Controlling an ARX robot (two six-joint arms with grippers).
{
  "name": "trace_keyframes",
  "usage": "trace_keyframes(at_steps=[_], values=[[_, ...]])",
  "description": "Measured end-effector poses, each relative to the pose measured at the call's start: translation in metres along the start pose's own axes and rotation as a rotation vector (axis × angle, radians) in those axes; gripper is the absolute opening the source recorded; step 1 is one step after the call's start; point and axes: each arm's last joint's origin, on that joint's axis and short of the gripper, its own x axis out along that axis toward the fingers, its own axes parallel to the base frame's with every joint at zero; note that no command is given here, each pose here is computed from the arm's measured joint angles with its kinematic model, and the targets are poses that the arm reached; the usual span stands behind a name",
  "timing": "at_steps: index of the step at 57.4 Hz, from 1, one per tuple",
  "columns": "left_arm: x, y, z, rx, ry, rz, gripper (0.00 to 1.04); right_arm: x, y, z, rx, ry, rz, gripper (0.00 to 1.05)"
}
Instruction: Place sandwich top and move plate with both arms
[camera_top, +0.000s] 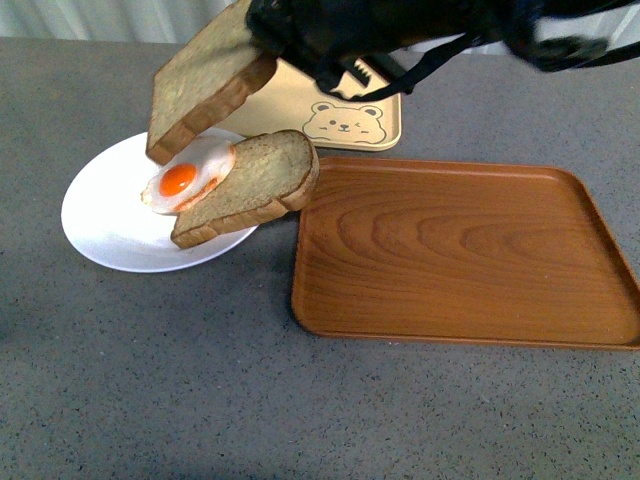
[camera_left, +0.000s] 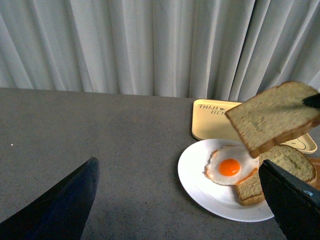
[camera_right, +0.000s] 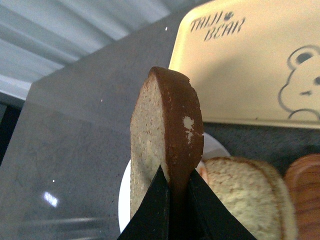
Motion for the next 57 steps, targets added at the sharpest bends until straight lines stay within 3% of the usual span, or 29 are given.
trace_keyframes(at_steps=[9,17,31,48,49,53,57], values=[[0.000,0.000,0.000,0.000,0.000,0.000,0.96,0.021,-0.005,-0.034,-0.011,0.099,-0.068,0.02],[0.000,0.000,0.000,0.000,0.000,0.000,0.96,0.020,-0.011,-0.042,-0.013,0.118,-0.093,0.03],[0.000,0.000,0.000,0.000,0.000,0.000,0.96,0.001,-0.021,-0.047,-0.046,0.107,-0.134,0.45],[0.000,0.000,0.000,0.000,0.000,0.000,0.96,-0.071,-0.019,-0.001,-0.129,-0.066,-0.142,0.92],[0.000,0.000,0.000,0.000,0.000,0.000,0.96,-0.075,-0.020,-0.001,-0.150,-0.091,-0.160,0.93],[0.000,0.000,0.000,0.000,0.000,-0.002,0.96,-0.114,-0.030,0.007,-0.330,-0.425,-0.301,0.79],[0.000,0.000,0.000,0.000,0.000,0.000,0.96,-0.157,-0.045,0.009,-0.447,-0.567,-0.384,0.66]])
